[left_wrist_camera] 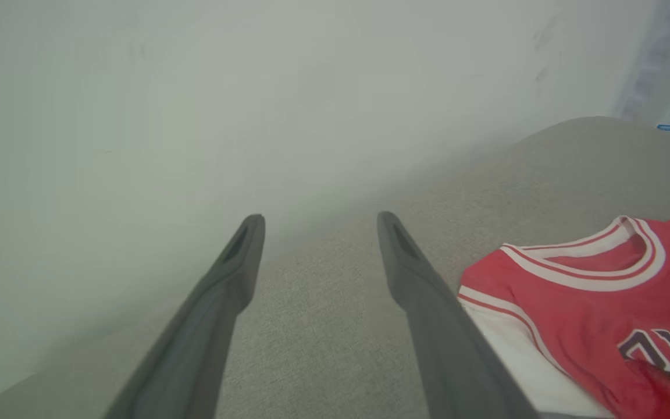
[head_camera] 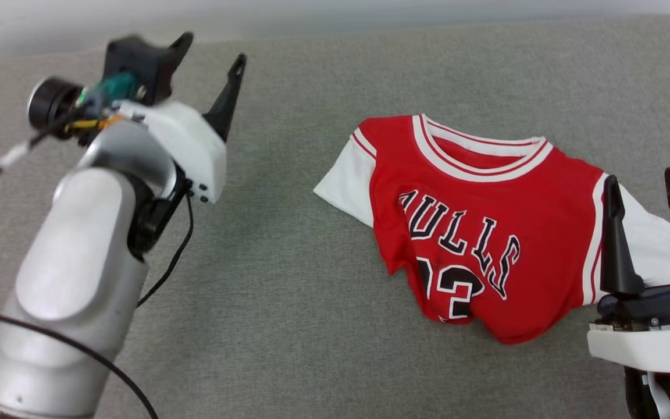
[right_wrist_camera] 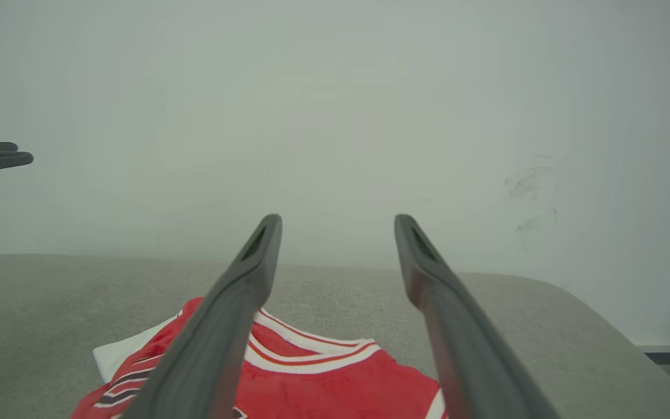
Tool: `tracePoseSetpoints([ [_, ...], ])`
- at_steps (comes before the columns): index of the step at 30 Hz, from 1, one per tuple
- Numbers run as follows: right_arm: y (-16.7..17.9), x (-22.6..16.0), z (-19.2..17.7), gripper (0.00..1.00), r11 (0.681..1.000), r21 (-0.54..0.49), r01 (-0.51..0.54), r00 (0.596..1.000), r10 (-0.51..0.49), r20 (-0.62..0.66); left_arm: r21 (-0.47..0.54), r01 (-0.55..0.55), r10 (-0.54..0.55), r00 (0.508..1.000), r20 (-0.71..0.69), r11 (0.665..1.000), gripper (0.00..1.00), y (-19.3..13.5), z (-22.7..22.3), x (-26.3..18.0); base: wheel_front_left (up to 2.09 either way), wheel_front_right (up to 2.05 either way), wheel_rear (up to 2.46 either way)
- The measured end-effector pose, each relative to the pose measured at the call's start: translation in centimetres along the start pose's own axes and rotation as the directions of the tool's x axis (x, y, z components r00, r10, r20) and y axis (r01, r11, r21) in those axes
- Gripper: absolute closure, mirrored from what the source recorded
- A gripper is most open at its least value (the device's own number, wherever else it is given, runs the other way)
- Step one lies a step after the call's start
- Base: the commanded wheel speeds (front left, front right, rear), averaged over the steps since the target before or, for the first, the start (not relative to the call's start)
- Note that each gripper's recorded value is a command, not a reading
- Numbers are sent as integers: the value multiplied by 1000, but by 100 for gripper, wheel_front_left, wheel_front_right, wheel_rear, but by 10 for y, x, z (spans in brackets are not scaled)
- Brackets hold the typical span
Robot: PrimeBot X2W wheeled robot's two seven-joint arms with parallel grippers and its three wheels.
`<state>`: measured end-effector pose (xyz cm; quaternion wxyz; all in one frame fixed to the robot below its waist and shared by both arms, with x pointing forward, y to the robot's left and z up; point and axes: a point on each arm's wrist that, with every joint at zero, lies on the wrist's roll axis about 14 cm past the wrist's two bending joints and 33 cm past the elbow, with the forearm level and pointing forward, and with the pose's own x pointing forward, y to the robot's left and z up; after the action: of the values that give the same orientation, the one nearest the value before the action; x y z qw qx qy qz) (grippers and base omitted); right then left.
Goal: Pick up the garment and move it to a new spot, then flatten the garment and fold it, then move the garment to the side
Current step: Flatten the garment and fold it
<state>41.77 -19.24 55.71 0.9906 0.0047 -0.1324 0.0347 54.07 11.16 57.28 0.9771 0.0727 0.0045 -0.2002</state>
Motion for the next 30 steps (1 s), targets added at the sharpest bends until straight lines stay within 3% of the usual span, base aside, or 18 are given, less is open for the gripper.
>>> tracePoseSetpoints([
  [3, -1, -2, -2, 0, 1000, 1, 11, 1000, -11, -6, -9, 104, -105, 988, -117, 995, 0, -20, -10, 16, 0, 0, 0],
  [6, -3, -3, -7, 0, 1000, -1, 21, 1000, -21, -19, -20, 215, -213, 942, -261, 976, 0, -45, -29, 26, 0, 0, 0],
  [11, -2, -1, -18, 0, 1000, -13, 19, 999, -19, -47, -49, 370, -347, 804, -483, 928, 0, -79, -64, 31, 0, 0, 0],
  [16, -2, 2, -28, 0, 1000, -26, 16, 997, -17, -69, -87, 481, -428, 665, -612, 872, 0, -105, -86, 34, 0, 0, 0],
  [22, -8, 5, -40, 0, 999, -38, 32, 995, -35, -95, -91, 583, -424, 466, -776, 807, 0, -120, -128, 25, 0, 0, 0],
  [26, -12, 6, -47, 0, 998, -48, 40, 992, -46, -114, -87, 622, -383, 359, -851, 778, 0, -120, -159, 19, 0, 0, 0],
  [30, -15, 7, -52, 0, 998, -54, 45, 991, -51, -125, -110, 632, -371, 297, -880, 767, 0, -119, -178, 18, 0, 0, 0],
])
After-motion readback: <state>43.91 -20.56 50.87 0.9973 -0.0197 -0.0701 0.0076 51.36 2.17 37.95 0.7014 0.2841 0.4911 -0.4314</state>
